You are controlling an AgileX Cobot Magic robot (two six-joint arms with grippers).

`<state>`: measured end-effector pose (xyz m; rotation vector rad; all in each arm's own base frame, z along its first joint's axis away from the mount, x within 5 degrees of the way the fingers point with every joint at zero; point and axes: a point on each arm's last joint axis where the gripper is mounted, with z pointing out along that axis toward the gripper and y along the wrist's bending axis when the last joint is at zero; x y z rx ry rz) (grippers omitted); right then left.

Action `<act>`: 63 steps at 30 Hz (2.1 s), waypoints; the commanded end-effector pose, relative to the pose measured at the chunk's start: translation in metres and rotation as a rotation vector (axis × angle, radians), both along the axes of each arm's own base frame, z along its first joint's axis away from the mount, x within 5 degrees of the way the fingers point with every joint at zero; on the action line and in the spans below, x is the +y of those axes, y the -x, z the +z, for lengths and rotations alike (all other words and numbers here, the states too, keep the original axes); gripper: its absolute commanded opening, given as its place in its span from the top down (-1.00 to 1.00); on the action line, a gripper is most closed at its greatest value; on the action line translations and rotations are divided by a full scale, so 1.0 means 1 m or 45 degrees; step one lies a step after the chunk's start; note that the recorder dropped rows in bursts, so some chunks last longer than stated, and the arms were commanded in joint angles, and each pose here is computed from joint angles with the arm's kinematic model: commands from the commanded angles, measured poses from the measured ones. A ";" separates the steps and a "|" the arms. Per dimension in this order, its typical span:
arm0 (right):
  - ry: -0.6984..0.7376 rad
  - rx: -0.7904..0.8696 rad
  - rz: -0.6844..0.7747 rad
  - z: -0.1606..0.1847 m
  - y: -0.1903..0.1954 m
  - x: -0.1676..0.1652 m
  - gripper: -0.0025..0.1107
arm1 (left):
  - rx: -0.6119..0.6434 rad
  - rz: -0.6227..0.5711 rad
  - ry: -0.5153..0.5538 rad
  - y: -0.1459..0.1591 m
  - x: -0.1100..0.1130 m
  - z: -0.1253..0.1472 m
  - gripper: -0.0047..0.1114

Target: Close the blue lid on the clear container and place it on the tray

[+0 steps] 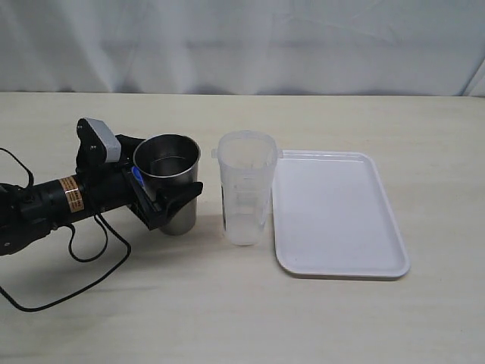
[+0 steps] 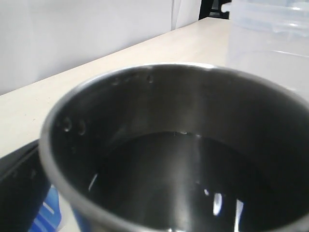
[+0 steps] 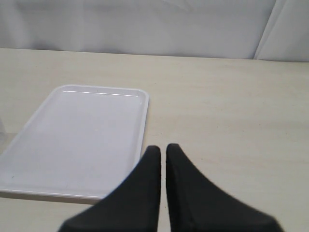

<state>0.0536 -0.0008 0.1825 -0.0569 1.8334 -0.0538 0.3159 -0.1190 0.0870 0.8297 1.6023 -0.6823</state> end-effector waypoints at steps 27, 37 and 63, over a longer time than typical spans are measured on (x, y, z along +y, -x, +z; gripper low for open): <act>-0.002 -0.010 -0.005 0.000 0.000 0.000 0.88 | -0.007 -0.037 0.007 0.001 -0.002 0.001 0.36; -0.002 -0.010 -0.005 0.000 0.000 0.000 0.88 | -0.006 -0.097 -0.007 0.005 -0.004 0.000 0.92; -0.002 -0.010 -0.005 0.000 0.000 0.000 0.88 | -0.130 -0.125 0.180 0.011 -0.006 0.094 0.92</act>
